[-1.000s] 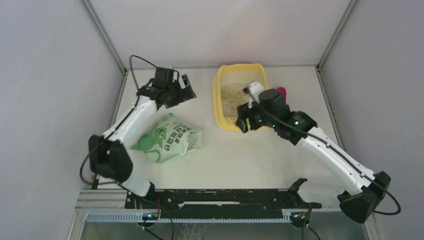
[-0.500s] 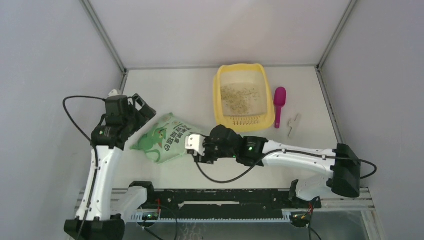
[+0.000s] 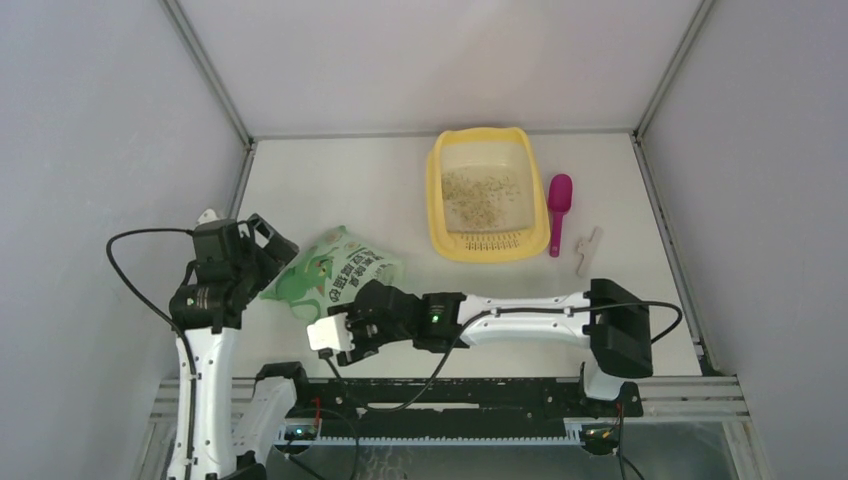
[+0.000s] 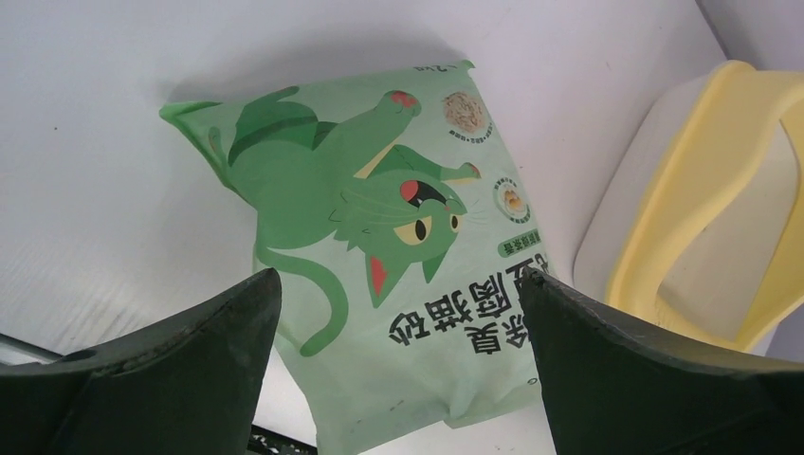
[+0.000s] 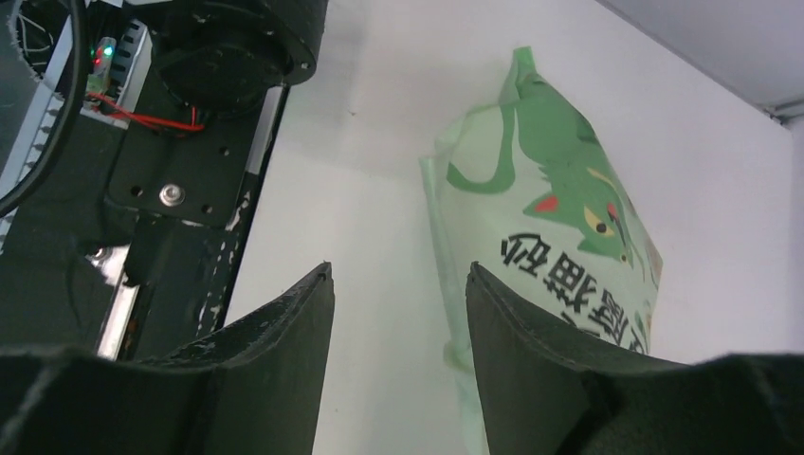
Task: Fill the litter box with clean litter
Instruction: Adjust the cat litter bag at the center of the board.
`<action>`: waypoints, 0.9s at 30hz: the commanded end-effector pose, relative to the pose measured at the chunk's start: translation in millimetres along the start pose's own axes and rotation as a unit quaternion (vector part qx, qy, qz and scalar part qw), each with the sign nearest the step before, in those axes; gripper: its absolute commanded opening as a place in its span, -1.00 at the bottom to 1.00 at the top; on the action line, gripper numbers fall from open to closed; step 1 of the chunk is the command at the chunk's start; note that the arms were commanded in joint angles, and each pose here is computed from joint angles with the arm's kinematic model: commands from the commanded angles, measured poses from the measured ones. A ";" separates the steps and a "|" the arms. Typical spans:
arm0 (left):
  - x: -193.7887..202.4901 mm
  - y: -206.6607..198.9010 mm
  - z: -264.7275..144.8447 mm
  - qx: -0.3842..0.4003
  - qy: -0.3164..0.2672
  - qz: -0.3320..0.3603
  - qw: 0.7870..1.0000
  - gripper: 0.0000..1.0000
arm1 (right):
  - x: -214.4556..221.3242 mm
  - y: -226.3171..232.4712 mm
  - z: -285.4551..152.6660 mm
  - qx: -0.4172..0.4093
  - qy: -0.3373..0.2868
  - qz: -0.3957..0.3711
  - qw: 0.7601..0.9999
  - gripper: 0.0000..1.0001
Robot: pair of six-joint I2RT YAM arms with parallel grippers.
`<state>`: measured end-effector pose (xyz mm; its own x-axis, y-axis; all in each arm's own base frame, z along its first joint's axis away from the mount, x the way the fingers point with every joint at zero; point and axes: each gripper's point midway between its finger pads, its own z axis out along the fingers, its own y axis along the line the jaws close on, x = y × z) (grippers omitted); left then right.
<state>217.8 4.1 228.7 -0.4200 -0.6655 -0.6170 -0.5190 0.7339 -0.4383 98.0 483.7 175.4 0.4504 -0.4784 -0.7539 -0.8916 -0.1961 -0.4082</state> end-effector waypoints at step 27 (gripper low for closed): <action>8.8 9.3 -6.0 0.018 0.009 -0.011 1.000 1.00 | 7.3 -91.0 54.4 0.081 -0.033 0.016 0.996 -1.00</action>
<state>199.2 6.1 224.3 -0.4125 -0.6953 -0.5885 -0.5310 0.7085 -0.4649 175.5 529.6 105.6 0.4035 -0.5602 -0.7234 -0.9083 -0.1503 -0.3903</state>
